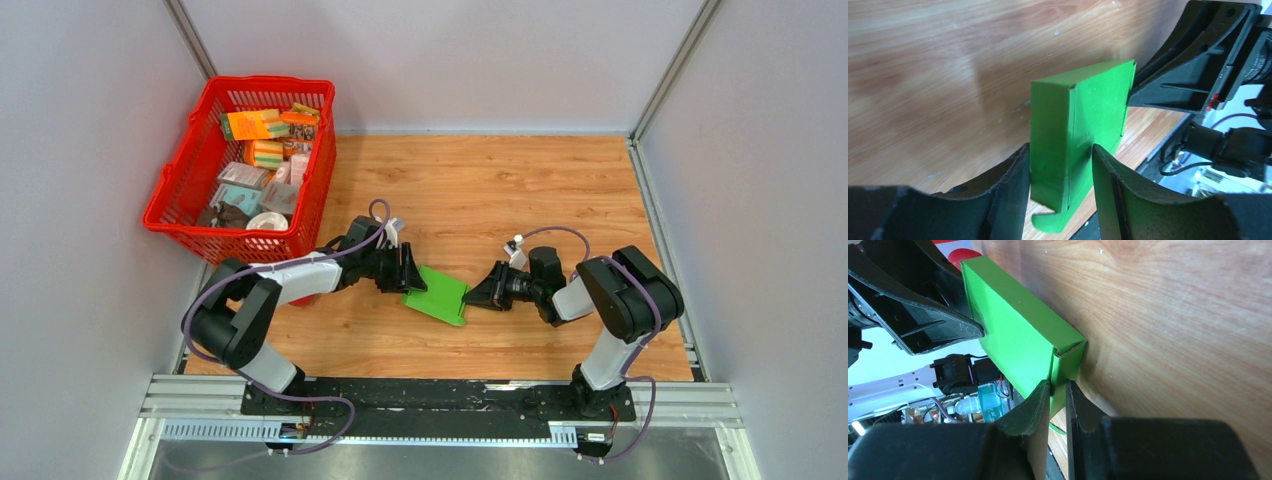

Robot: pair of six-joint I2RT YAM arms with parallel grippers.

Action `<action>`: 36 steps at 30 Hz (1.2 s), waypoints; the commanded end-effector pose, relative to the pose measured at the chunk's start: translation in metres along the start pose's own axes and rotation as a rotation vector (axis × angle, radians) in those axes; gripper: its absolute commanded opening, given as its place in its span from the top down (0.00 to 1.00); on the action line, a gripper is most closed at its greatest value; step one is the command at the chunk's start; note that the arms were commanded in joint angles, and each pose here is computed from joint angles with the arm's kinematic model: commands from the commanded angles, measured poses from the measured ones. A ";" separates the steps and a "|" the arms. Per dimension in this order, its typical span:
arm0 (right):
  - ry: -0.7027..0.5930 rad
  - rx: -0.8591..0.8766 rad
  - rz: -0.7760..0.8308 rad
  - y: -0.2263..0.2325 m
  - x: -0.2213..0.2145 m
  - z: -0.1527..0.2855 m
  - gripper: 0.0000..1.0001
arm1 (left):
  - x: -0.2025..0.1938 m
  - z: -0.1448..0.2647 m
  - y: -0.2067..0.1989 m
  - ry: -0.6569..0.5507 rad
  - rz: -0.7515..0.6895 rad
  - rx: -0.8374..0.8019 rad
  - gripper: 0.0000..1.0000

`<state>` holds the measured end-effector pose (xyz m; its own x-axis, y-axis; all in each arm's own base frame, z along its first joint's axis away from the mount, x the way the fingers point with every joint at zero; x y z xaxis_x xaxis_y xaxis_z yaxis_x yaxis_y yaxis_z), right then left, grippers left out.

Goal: Fold the paper box

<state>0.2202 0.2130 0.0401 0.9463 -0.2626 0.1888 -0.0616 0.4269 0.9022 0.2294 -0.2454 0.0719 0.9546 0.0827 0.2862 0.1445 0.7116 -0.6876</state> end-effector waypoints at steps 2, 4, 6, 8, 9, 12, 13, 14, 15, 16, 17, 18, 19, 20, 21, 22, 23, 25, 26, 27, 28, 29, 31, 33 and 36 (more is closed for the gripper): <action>-0.028 -0.139 -0.044 -0.035 -0.007 0.001 0.82 | 0.001 -0.010 -0.028 0.045 0.046 -0.199 0.46; -0.027 -0.134 -0.041 -0.034 -0.007 0.001 0.82 | 0.001 -0.011 -0.029 0.041 0.056 -0.220 0.50; -0.026 -0.125 -0.035 -0.031 -0.006 0.002 0.80 | 0.000 -0.011 -0.032 0.046 0.062 -0.242 0.53; -0.032 -0.112 -0.018 -0.025 -0.004 0.003 0.76 | -0.001 -0.010 -0.031 0.042 0.070 -0.238 0.60; -0.038 -0.112 -0.008 -0.023 -0.002 0.004 0.72 | -0.001 -0.009 -0.032 0.041 0.070 -0.239 0.62; -0.048 -0.145 0.033 -0.013 0.004 0.010 0.63 | -0.002 -0.008 -0.028 0.040 0.075 -0.207 0.70; -0.028 -0.196 0.013 -0.015 0.003 0.012 0.61 | -0.003 -0.007 -0.026 0.045 0.078 -0.194 0.70; -0.022 -0.214 0.040 -0.013 0.003 0.014 0.58 | -0.003 -0.007 -0.026 0.047 0.078 -0.193 0.71; -0.030 -0.224 0.056 -0.010 0.004 0.018 0.50 | -0.003 -0.007 -0.026 0.049 0.079 -0.192 0.71; -0.053 -0.259 0.066 -0.005 0.005 0.026 0.45 | -0.004 -0.008 -0.025 0.052 0.081 -0.189 0.71; -0.076 -0.278 0.103 0.000 0.009 0.031 0.40 | -0.004 -0.008 -0.024 0.051 0.084 -0.188 0.71; -0.096 -0.302 0.130 0.005 0.011 0.036 0.32 | -0.004 -0.008 -0.023 0.049 0.087 -0.187 0.72; -0.128 -0.383 0.164 0.010 0.009 0.046 0.27 | -0.005 -0.007 -0.023 0.047 0.100 -0.189 0.72; -0.163 -0.410 0.223 0.024 0.017 0.049 0.21 | -0.005 -0.006 -0.023 0.040 0.107 -0.192 0.72; -0.242 -0.517 0.295 0.024 0.029 0.057 0.15 | -0.005 -0.005 -0.024 0.035 0.115 -0.198 0.72; -0.216 -0.554 0.389 0.038 0.012 0.060 0.13 | -0.006 -0.002 -0.025 0.028 0.130 -0.209 0.72; -0.251 -0.602 0.477 0.049 0.013 0.061 0.10 | -0.006 -0.001 -0.026 0.028 0.140 -0.212 0.72; -0.323 -0.672 0.742 0.084 0.006 0.058 0.08 | -0.007 0.002 -0.026 0.028 0.183 -0.212 0.72; -0.332 -0.701 0.815 0.091 0.001 0.055 0.07 | -0.007 0.004 -0.026 0.030 0.204 -0.223 0.72; -0.356 -0.695 0.894 0.108 -0.001 0.050 0.07 | -0.007 0.006 -0.027 0.033 0.221 -0.236 0.72; -0.368 -0.703 1.048 0.123 -0.016 0.044 0.07 | -0.006 0.007 -0.030 0.023 0.247 -0.269 0.72; -0.333 -0.752 1.144 0.120 -0.024 0.033 0.07 | -0.006 0.008 -0.032 0.026 0.254 -0.293 0.72; -0.352 -0.791 1.368 0.143 -0.042 0.019 0.07 | -0.007 0.008 -0.031 0.036 0.269 -0.306 0.71; -0.327 -0.907 1.544 0.131 -0.056 -0.001 0.08 | -0.009 0.007 -0.029 0.042 0.284 -0.315 0.71; -0.340 -0.990 1.717 0.127 -0.071 -0.020 0.11 | -0.011 0.007 -0.030 0.037 0.319 -0.350 0.71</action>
<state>0.1377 0.3136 0.1409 0.2162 0.5350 0.8167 -0.6199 0.7214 -0.3085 0.2102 -0.2578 0.0804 0.9752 0.2201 0.0219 -0.0857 0.4669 -0.8801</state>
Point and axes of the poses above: each gripper's point midway between its finger pads, its own z axis back along the fingers, its own y axis along the line the jaws close on, x = y × z, the point moved 3 cm from there along z, back along the fingers, and after that the axes turned 3 degrees about z, right-handed, at the moved point
